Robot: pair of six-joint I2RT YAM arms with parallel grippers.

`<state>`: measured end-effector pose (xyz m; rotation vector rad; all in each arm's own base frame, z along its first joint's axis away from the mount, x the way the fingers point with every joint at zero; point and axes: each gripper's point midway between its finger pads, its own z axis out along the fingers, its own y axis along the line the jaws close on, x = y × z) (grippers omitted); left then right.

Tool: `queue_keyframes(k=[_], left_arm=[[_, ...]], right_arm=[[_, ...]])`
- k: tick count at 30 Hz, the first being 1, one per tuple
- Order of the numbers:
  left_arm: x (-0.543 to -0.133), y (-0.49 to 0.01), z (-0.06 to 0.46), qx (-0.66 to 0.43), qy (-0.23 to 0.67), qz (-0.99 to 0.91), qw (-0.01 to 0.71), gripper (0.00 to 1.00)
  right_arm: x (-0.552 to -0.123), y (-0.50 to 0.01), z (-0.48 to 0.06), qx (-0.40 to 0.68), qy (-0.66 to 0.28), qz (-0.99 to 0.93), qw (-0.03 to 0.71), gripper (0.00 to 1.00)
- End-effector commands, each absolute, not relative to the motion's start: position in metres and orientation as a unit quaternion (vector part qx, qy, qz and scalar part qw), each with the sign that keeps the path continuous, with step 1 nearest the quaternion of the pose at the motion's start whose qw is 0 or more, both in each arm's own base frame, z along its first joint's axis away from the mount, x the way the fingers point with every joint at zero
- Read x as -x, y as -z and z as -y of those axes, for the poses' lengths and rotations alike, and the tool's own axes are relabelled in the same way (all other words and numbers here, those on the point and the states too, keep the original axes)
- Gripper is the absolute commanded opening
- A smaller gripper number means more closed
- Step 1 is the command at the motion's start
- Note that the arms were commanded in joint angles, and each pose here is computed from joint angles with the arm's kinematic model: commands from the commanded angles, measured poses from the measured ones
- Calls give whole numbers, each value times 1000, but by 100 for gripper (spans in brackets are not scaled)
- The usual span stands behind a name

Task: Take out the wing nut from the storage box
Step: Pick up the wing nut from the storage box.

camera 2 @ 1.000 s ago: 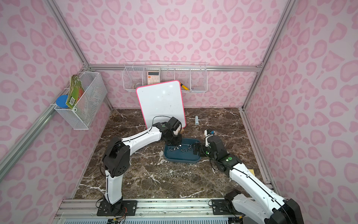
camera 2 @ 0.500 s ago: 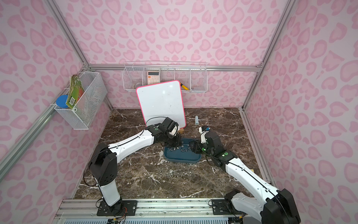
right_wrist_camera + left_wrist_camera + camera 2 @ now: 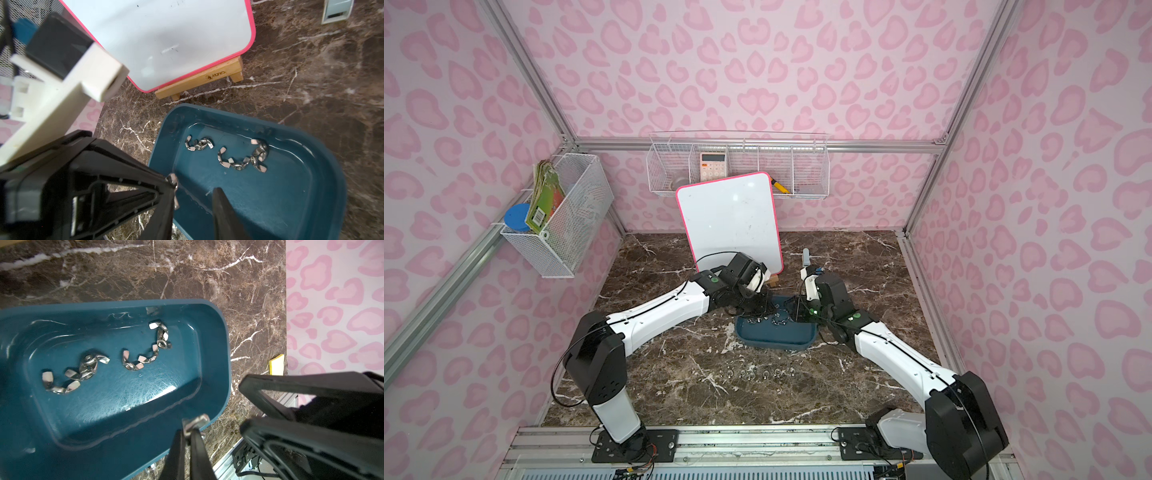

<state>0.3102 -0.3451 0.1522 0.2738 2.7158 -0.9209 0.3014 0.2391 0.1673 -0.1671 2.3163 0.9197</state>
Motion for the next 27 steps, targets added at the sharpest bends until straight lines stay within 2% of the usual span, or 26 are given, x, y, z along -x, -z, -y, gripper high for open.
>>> queue_keyframes(k=[1,11,15,19,24,27], left_arm=[[-309,-160,350,-101,335,-927,132,3],[-306,-165,354,-108,347,-923,130,3],[-306,-167,355,-109,349,-921,131,3],[-306,-168,356,-106,352,-921,131,3],[-307,-168,357,-104,355,-920,131,3],[-307,-169,358,-104,357,-919,130,3]], right_arm=[[-305,-175,-248,69,-369,-871,316,33],[-308,-171,-258,79,-381,-872,298,31],[-307,-169,-261,82,-385,-872,291,25],[-305,-168,-262,82,-391,-872,284,24],[-302,-168,-262,82,-396,-870,281,15],[-300,-168,-262,81,-400,-869,280,5]])
